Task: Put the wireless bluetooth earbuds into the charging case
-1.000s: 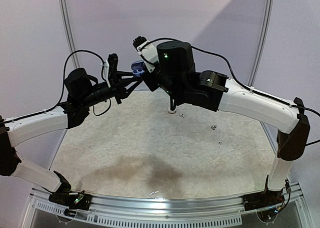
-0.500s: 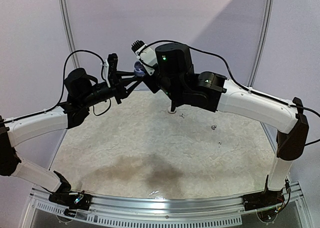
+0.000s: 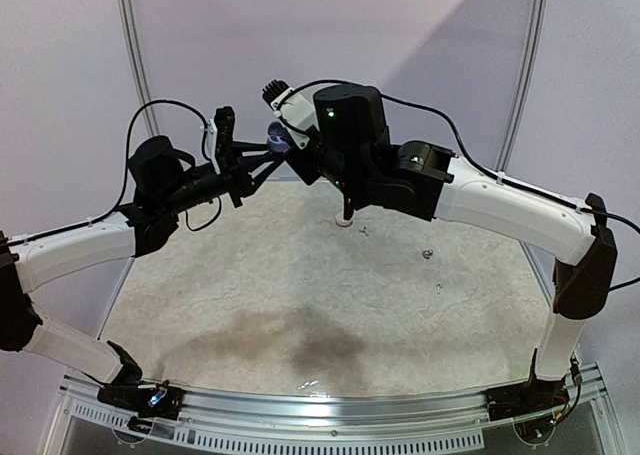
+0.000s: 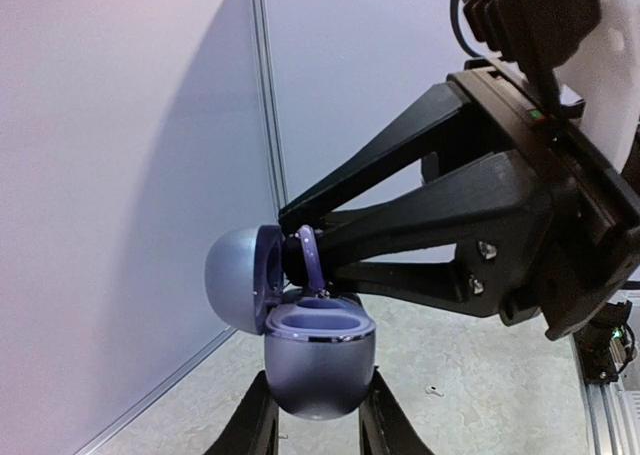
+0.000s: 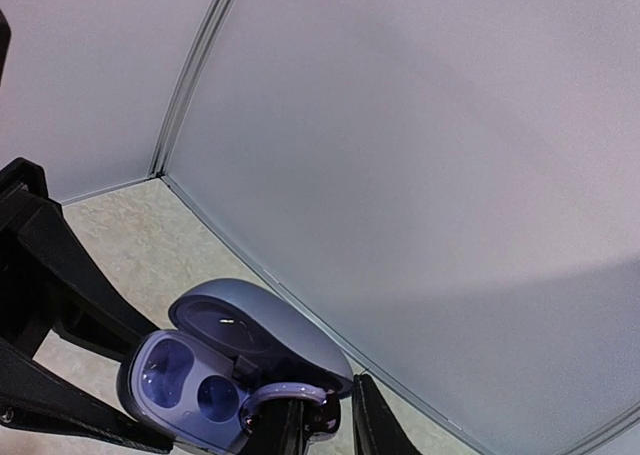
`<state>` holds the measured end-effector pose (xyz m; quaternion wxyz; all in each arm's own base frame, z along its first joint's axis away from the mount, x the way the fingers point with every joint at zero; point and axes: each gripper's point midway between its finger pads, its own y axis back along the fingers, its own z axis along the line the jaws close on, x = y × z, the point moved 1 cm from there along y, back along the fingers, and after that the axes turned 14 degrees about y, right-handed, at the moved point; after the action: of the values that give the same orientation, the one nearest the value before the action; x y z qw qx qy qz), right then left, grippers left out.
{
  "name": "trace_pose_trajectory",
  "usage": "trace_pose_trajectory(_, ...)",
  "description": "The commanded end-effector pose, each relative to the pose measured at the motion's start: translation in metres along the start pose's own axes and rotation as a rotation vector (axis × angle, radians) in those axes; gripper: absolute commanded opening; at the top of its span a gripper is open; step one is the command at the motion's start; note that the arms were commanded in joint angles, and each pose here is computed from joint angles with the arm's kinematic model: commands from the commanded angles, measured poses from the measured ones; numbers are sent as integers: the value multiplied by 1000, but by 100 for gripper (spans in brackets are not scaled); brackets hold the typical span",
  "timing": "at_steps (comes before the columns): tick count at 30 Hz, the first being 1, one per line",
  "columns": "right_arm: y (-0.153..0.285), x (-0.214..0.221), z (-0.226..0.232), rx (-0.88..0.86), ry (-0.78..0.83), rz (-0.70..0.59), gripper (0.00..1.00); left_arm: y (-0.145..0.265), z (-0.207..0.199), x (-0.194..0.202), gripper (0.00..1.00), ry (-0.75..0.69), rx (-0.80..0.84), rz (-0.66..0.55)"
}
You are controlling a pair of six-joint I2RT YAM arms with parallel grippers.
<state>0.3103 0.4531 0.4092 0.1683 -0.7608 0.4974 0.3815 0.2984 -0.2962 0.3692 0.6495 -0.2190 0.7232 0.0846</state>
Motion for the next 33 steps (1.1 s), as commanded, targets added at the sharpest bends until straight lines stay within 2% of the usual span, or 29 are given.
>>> trace_pose_trajectory(1,-5,8,23,-48,46,25,18,3,-12,-22,0,-52,42,-76)
trace_pose_trajectory(5,-4,12,13,5,45,54,18,4,-12,-21,0,-59,36,-71)
trace_pose_trajectory(11,4,3,-5,44,8,32,17,5,-11,-21,0,-62,33,-69)
trace_pose_trajectory(33,24,-24,-36,53,-98,-60,14,6,-11,-20,0,-61,25,-64)
